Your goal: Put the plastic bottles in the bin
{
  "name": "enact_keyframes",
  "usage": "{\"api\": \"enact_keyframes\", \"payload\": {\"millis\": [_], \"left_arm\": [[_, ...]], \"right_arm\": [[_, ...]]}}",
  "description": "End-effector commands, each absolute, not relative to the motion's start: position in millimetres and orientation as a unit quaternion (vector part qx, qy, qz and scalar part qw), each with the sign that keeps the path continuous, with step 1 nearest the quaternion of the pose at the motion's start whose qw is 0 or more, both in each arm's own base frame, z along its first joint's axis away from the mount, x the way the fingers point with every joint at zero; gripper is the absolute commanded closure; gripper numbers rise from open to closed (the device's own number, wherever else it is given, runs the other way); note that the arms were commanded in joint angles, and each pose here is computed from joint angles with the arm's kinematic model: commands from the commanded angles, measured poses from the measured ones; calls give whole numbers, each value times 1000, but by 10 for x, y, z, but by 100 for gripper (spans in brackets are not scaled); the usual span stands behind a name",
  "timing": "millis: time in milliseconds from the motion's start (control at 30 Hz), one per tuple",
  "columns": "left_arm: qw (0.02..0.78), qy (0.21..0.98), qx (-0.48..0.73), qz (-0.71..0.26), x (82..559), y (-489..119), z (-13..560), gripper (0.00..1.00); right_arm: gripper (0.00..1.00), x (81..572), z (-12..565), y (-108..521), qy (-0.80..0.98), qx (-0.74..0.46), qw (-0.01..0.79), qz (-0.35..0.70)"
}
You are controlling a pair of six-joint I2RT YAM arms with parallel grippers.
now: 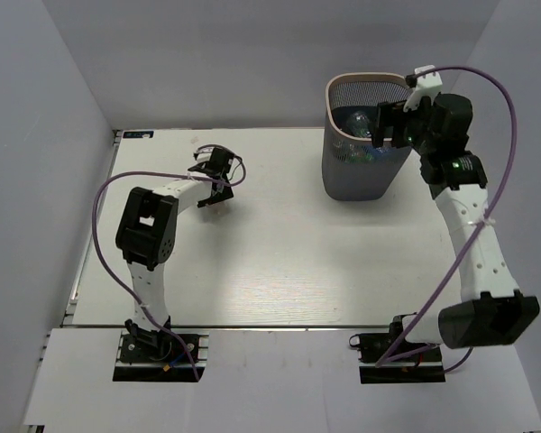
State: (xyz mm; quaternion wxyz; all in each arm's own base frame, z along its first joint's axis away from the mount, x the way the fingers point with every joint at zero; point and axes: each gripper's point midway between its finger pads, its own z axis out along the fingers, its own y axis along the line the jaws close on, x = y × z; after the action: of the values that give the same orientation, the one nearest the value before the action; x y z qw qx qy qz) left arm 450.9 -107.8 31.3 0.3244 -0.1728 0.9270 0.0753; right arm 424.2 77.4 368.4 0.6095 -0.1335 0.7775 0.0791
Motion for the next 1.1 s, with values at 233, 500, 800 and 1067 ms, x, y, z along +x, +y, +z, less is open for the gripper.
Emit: {"api": "enact_keyframes", "payload": {"millis": [233, 500, 800, 1067], "left_arm": [[459, 872, -111, -129, 4667, -1772, 1709, 81], [549, 716, 41, -429, 4607, -3027, 3410, 93], [571, 558, 116, -591, 4525, -4013, 4792, 88], [527, 534, 89, -655, 4726, -4600, 4633, 69]], "right_arm": [[72, 3182, 3299, 1139, 719, -320, 592, 175], [100, 2041, 1969, 1411, 688, -506, 434, 288], [100, 1999, 1354, 1248, 748, -479, 374, 268], [95, 2044, 1246, 1213, 762, -466, 368, 258]]}}
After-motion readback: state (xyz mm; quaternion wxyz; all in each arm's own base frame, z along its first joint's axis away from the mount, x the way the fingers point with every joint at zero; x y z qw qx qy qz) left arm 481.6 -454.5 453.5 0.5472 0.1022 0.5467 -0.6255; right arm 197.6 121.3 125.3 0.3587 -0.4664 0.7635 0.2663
